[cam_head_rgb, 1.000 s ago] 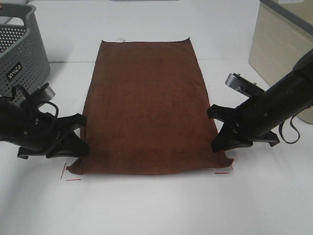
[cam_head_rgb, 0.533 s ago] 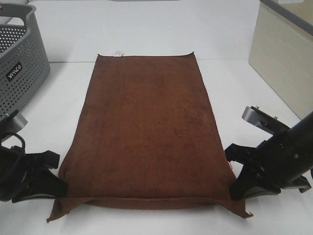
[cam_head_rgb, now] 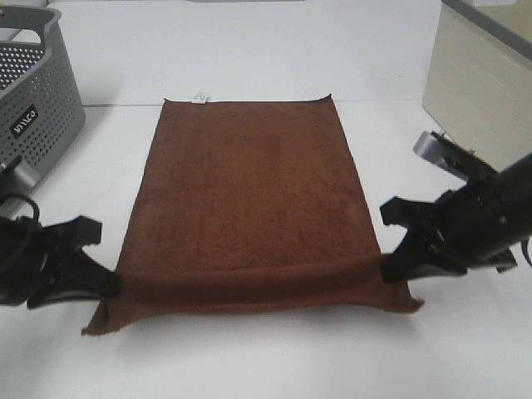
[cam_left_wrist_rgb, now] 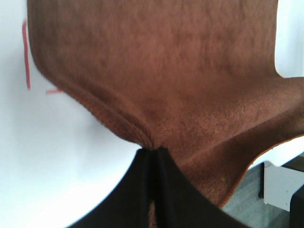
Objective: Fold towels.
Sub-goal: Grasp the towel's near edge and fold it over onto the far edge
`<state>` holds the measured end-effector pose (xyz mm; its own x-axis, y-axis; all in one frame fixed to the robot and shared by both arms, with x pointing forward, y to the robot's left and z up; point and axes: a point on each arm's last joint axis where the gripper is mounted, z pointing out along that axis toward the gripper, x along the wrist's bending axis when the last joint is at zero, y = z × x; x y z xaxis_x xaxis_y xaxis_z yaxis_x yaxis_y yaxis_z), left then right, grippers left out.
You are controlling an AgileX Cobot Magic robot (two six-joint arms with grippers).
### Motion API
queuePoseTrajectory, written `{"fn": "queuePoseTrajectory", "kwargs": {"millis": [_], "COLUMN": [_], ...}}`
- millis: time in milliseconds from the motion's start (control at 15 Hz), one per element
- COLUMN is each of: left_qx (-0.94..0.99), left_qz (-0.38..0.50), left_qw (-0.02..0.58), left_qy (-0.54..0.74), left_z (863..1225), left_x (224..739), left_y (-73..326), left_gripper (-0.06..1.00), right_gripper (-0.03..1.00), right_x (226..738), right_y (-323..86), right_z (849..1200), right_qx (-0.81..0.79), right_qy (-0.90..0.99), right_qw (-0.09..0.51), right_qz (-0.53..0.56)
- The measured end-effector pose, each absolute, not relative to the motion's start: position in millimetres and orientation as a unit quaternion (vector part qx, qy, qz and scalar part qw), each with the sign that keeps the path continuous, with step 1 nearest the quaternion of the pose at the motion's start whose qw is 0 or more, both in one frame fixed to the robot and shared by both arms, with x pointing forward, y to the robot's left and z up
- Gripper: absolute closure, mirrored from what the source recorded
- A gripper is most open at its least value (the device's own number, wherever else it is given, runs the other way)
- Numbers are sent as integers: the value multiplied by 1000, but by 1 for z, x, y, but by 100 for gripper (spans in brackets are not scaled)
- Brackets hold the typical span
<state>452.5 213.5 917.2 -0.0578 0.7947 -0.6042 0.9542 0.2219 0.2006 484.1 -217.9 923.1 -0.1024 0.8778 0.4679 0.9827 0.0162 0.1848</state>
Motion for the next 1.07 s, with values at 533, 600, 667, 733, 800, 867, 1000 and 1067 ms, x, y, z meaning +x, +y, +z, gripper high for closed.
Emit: {"fn": "queuePoseTrajectory", "kwargs": {"millis": [533, 600, 667, 733, 800, 867, 1000, 1067], "left_qx": [622, 617, 615, 611, 607, 604, 599, 592], "left_qz": [-62, -60, -51, -43, -37, -29, -2, 15], "left_qw": [325, 328, 332, 338, 344, 357, 392, 407], "left_qy": [710, 713, 714, 714, 716, 711, 698, 695], "left_z": [946, 947, 948, 949, 947, 950, 952, 951], "left_x": [588, 607, 627, 646, 663, 680, 717, 731], "left_y": [197, 193, 191, 188, 186, 183, 177, 176], "left_gripper": [94, 94, 94, 94, 94, 94, 94, 94], "right_gripper": [97, 97, 97, 97, 97, 97, 97, 97], "right_x": [608, 627, 645, 661, 678, 693, 730, 743], "right_y": [-199, -196, -195, -193, -190, -188, -183, -181], "right_z": [951, 952, 947, 946, 948, 946, 954, 954], "right_qx": [-628, -626, -624, -624, -621, -619, -611, -607], "right_qy": [-725, -728, -732, -733, -734, -736, -730, -727], "right_qw": [67, 60, 55, 52, 43, 37, 8, -2], "right_qz": [-276, -274, -267, -266, -272, -274, -307, -320]}}
